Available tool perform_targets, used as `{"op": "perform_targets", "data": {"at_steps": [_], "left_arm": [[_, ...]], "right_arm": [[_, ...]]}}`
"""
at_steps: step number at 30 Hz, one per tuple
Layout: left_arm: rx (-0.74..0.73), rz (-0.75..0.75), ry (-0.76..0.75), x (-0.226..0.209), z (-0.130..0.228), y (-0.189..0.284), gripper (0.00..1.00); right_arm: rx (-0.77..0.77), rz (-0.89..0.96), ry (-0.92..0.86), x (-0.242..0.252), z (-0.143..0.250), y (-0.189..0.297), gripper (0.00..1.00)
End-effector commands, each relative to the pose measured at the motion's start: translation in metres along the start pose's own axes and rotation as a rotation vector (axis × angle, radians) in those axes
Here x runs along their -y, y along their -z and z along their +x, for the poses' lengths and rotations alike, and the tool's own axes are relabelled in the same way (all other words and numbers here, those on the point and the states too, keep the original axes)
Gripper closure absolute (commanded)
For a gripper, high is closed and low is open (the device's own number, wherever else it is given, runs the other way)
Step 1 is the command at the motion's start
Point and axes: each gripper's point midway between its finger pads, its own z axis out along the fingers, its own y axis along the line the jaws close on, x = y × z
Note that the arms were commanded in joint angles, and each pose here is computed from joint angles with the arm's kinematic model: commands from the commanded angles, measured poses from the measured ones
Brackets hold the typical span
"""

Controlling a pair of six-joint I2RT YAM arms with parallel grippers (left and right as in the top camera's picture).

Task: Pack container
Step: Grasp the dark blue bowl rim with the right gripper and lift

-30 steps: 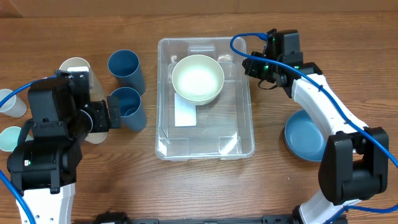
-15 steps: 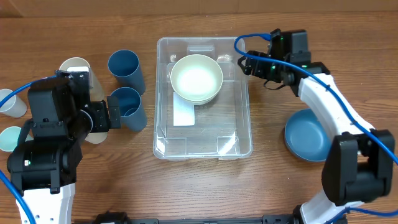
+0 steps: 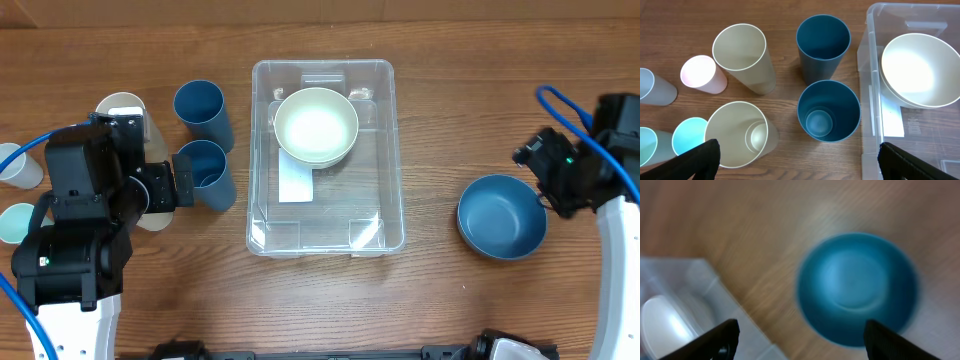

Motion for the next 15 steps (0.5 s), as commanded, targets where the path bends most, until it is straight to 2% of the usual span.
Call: {"op": "perform_targets", "data": {"at_steps": [1,9,11,15], "left_arm": [[0.022,-0.001,-0.027,0.001,-0.007,0.004,0.00],[0.022,-0.001,-0.027,0.001,-0.007,0.004,0.00],[0.022,-0.001,-0.027,0.001,-0.007,0.004,0.00],[0.022,-0.001,-0.027,0.001,-0.007,0.004,0.00]], "right_arm": [[0.034,0.171,-0.096,0.048,-0.007,0.001,0.17],[-0.201,0.341,-0.240,0.119,0.061,-0.055,0.12],[-0.216,0.322,-0.266,0.124,0.067,-0.068,0.16],[-0.260,0.223,-0.304,0.110,0.075,-0.078,0.34]]}}
